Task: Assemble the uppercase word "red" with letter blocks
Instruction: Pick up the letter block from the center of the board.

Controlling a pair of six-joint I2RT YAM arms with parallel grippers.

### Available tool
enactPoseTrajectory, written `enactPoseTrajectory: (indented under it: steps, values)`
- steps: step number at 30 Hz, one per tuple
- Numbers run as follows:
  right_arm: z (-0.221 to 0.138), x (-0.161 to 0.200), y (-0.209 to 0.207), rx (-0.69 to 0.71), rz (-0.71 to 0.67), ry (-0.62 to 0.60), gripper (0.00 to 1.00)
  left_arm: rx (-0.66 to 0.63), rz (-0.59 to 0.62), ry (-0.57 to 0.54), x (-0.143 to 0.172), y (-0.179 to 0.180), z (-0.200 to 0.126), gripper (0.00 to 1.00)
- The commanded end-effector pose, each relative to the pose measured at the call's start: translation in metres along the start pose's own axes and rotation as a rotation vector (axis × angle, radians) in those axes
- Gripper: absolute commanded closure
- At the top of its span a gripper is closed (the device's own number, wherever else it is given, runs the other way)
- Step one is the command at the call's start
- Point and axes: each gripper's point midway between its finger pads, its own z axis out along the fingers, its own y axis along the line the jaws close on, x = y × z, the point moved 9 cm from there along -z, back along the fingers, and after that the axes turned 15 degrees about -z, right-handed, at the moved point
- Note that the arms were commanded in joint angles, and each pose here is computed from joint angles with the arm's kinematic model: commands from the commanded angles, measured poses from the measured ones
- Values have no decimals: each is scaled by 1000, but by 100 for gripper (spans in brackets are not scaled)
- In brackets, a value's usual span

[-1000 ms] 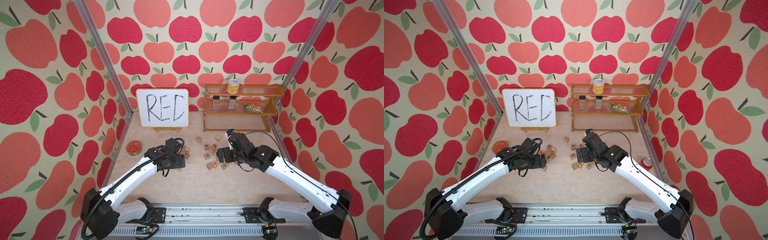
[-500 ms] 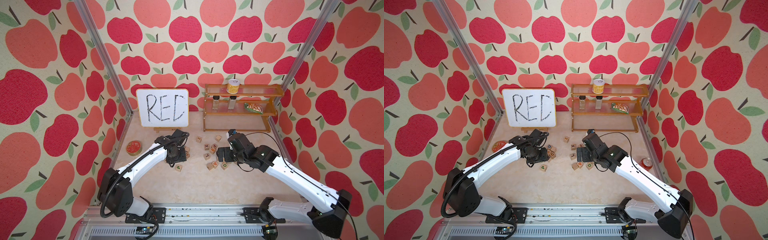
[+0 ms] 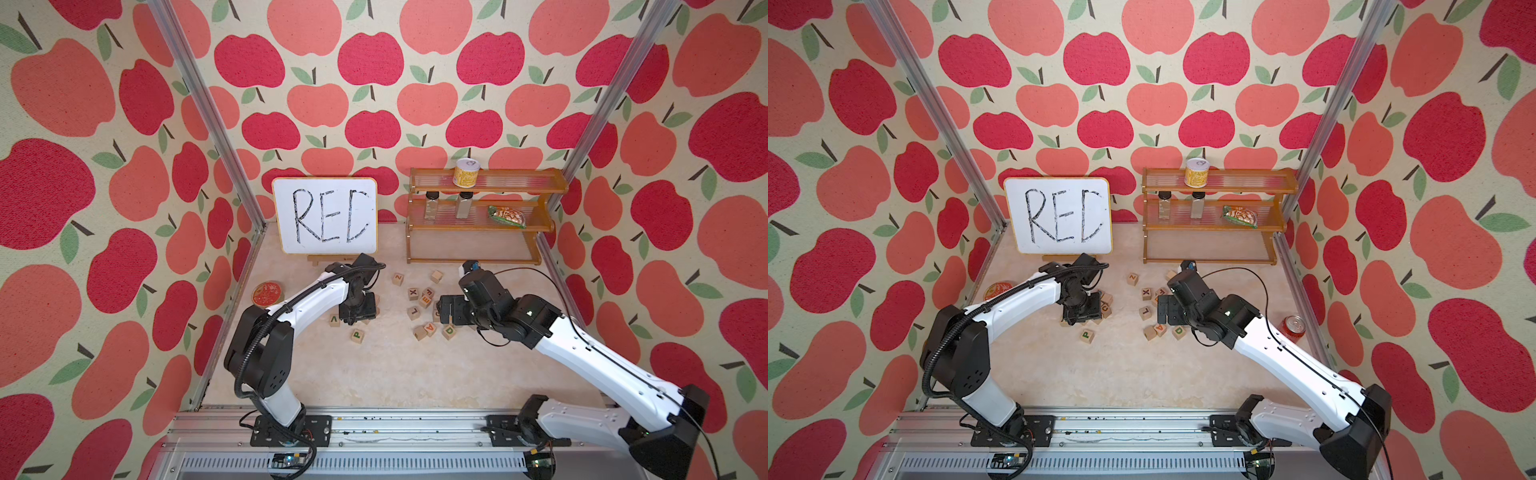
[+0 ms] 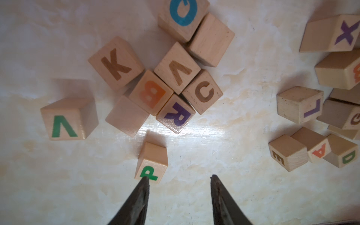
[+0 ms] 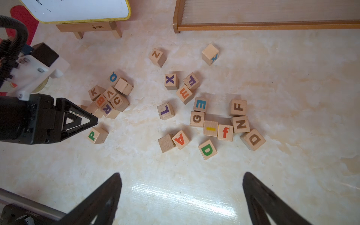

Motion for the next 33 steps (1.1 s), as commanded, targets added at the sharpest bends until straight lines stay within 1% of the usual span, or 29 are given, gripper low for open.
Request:
enactPoseTrajectory:
  steps: [1,12,18,23,33]
  values:
    - [1,-2,-1,25,19,-21,1,-6,30,19,-5,-4,2,51]
    - [6,1,-2,55,30,-13,1,-56,44,79,-9,1,30,48]
    - [8,2,-3,64,39,-6,1,-64,46,88,-23,6,39,45]
    - [10,3,-3,75,38,-5,1,-69,71,94,-32,6,46,41]
    - [11,3,-4,94,26,-4,1,-73,119,88,-49,-2,58,39]
